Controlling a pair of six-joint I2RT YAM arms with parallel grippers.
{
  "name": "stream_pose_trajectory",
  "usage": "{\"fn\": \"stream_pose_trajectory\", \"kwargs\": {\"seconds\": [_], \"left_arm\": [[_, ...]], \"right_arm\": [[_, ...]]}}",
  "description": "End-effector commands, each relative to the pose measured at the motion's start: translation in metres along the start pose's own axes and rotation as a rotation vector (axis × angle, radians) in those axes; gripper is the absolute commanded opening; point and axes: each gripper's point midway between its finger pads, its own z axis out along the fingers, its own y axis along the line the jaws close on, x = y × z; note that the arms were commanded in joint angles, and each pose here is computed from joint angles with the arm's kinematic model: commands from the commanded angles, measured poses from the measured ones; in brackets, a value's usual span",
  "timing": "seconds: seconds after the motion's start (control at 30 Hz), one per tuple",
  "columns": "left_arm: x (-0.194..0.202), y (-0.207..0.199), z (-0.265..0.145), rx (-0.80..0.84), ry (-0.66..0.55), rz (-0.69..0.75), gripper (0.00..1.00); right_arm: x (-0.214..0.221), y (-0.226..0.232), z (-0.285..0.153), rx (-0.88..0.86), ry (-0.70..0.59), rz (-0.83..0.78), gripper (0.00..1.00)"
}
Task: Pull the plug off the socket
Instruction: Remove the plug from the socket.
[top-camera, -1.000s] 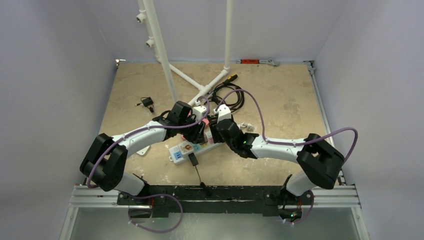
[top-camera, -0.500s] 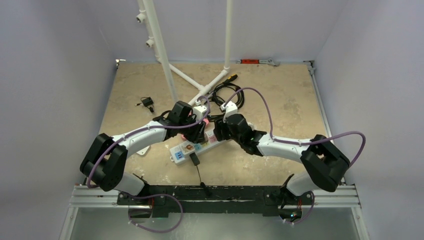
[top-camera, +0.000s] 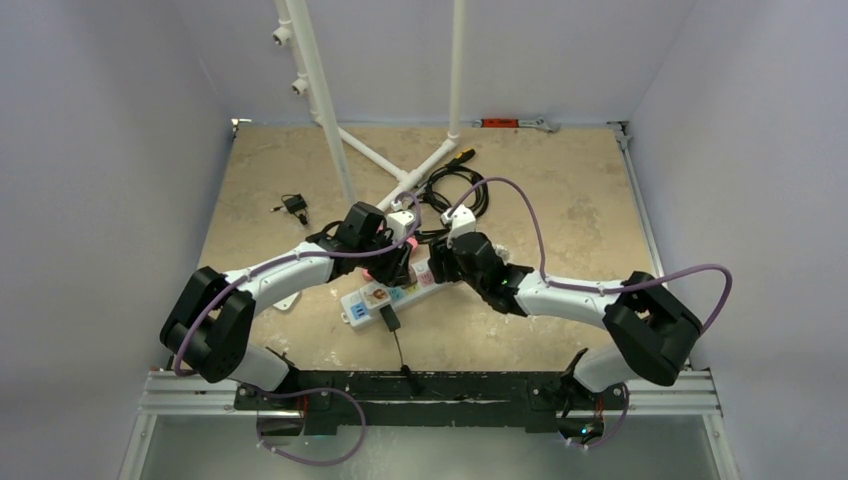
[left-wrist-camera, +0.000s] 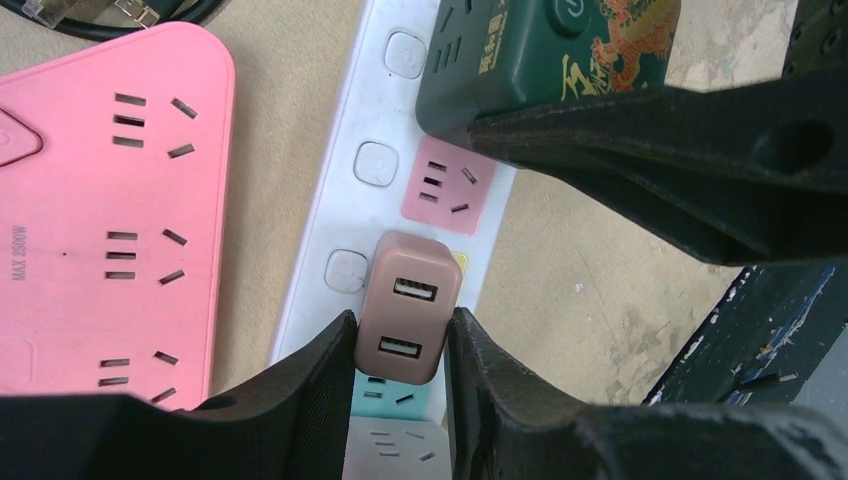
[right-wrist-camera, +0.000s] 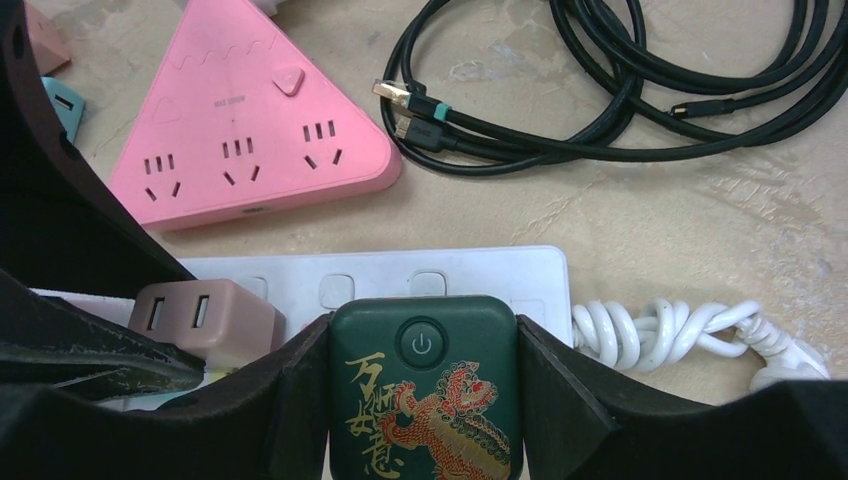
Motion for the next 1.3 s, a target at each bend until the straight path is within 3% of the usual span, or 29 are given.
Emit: {"fn": "stream_pose_trajectory", "kwargs": {"seconds": [0.0, 0.33, 0.53, 1.27], "left_arm": [[0.007, 0.019, -0.005, -0.099, 0.037, -0.033, 0.00], [0.008, 0.020, -0.004, -0.103, 0.044, -0.034, 0.00], [0.012, 0.019, -0.001, -0.096, 0.057, -0.031, 0.00], [0.023, 0.016, 0.003, -0.151, 0.109, 0.033, 0.00]], "right_arm": [[-0.043, 0.005, -0.013, 0.086, -0.176, -0.002, 0.00], [-0.020, 0.032, -0.004, 0.191, -0.131, -0.108, 0.00], [-0.018, 0.043, -0.004, 0.131, -0.121, -0.083, 0.00], [-0.032, -0.002, 0.001, 0.044, -0.110, 0.095, 0.00]]}}
